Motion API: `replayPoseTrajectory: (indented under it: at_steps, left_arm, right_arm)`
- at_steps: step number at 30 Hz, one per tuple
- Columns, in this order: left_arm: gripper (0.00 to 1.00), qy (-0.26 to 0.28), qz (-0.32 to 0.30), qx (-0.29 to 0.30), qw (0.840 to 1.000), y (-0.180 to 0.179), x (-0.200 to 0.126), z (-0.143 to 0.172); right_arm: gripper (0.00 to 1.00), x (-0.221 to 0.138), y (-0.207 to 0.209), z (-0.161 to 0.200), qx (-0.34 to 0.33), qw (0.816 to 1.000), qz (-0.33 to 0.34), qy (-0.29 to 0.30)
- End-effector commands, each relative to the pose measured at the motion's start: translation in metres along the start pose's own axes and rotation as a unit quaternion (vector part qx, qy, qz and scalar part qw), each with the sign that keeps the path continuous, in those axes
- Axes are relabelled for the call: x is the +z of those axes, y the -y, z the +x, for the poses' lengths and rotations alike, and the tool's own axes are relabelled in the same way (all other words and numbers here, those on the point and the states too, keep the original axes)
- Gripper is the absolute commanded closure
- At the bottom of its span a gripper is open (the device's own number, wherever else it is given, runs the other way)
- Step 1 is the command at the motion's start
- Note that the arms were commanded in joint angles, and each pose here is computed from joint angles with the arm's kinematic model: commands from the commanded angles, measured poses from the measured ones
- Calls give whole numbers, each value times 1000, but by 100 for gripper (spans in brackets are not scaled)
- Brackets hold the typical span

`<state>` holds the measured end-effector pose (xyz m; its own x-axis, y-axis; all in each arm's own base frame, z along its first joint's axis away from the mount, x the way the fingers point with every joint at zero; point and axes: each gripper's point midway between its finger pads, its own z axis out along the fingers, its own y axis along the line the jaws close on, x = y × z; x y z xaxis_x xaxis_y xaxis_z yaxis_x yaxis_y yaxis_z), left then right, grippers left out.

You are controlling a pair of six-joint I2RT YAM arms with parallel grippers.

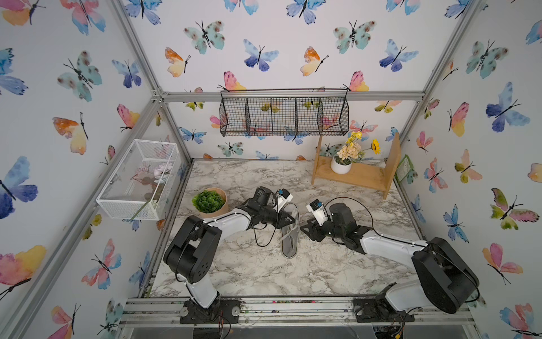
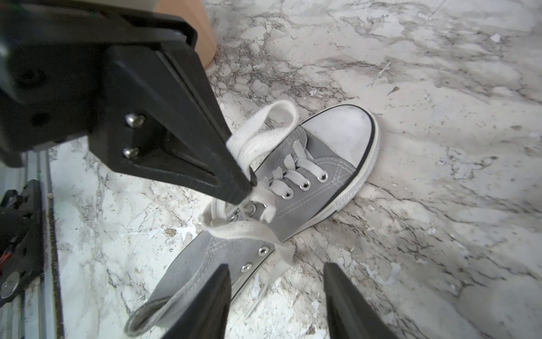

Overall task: Tie the shoes
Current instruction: Cross the shoelace with the shoelace.

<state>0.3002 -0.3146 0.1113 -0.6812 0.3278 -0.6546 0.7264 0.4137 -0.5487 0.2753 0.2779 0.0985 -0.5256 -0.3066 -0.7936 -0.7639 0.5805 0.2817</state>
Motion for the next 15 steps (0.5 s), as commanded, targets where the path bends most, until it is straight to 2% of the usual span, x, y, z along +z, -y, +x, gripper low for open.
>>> replayPoseTrajectory:
  at_steps: [1, 7, 10, 15]
  left_arm:
    - [100, -31, 36, 26, 999, 7, -2, 10]
    - [100, -39, 50, 51, 997, 10, -5, 7]
    - [100, -48, 46, 50, 997, 5, -4, 7]
    - [100, -53, 39, 55, 996, 0, -3, 7]
  right_arm:
    - [44, 3, -14, -1, -27, 998, -64, 8]
    - [45, 18, -9, -3, -34, 996, -85, 5]
    - [52, 23, -14, -3, -36, 993, -114, 5]
    - [70, 30, -14, -1, -29, 992, -125, 0]
